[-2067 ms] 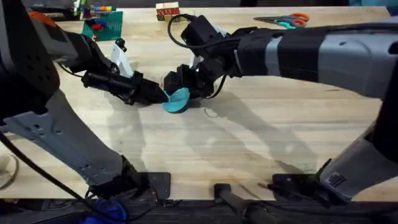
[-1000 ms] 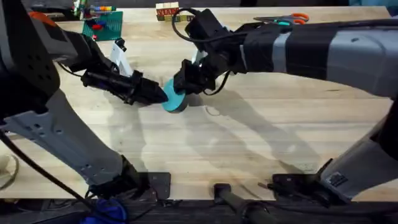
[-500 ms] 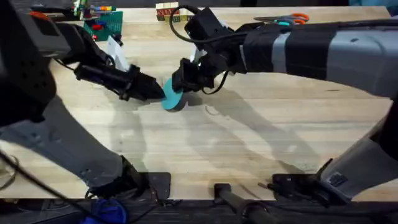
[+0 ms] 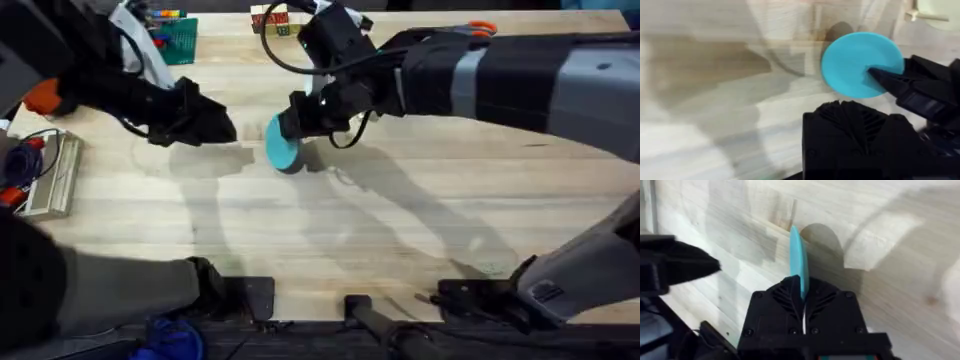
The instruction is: Pick up the plates from the table one by one and place each into a slot on the dish rack.
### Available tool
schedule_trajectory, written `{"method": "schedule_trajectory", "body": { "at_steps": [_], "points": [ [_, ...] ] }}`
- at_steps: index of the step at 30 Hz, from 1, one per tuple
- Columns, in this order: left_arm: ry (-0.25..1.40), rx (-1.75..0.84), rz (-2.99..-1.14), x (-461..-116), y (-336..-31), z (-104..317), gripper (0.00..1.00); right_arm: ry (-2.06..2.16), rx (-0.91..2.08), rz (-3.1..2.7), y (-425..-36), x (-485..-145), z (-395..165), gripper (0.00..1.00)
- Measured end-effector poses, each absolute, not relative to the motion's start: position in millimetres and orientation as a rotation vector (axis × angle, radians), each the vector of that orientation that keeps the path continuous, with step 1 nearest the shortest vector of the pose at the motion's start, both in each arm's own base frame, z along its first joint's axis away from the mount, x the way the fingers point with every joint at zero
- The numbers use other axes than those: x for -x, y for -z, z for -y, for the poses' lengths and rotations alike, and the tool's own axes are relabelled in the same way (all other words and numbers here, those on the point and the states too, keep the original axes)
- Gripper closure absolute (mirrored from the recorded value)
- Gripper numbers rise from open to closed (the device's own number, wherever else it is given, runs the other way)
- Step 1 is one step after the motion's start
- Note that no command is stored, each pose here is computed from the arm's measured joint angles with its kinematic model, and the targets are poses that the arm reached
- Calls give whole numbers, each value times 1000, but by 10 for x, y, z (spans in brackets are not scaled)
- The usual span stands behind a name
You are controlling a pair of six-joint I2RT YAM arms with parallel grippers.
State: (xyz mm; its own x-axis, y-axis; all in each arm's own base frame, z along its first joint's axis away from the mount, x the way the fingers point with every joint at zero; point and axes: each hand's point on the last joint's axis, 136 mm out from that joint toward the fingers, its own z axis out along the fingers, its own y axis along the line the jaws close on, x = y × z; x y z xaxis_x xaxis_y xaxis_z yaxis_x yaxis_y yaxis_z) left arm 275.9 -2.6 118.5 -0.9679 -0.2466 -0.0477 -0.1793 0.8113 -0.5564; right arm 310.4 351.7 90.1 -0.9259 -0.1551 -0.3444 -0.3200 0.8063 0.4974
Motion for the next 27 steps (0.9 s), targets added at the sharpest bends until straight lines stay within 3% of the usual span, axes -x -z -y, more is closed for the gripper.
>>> {"method": "schedule_trajectory", "body": {
  "at_steps": [9, 16, 17, 22, 23, 27],
  "points": [
    [534, 412, -2826, -2649, -1589, -232, 961, -751, 534, -2606, -1031, -3155, -3482, 969],
    [409, 415, -2754, -2593, -1789, -319, 932, -705, 727, -2468, -1273, -3170, -3467, 969],
    [406, 414, -2753, -2590, -1793, -322, 849, -699, 754, -2442, -1329, -3169, -3465, 969],
    [398, 427, -2755, -2588, -1788, -333, 71, -677, 842, -2338, -1571, -3166, -3447, 969],
    [398, 430, -2755, -2588, -1787, -334, 22, -668, 848, -2323, -1609, -3172, -3436, 969],
    [390, 433, -2756, -2586, -1784, -343, 6, -611, 839, -2278, -1747, -3242, -3351, 969]
  ]
}}
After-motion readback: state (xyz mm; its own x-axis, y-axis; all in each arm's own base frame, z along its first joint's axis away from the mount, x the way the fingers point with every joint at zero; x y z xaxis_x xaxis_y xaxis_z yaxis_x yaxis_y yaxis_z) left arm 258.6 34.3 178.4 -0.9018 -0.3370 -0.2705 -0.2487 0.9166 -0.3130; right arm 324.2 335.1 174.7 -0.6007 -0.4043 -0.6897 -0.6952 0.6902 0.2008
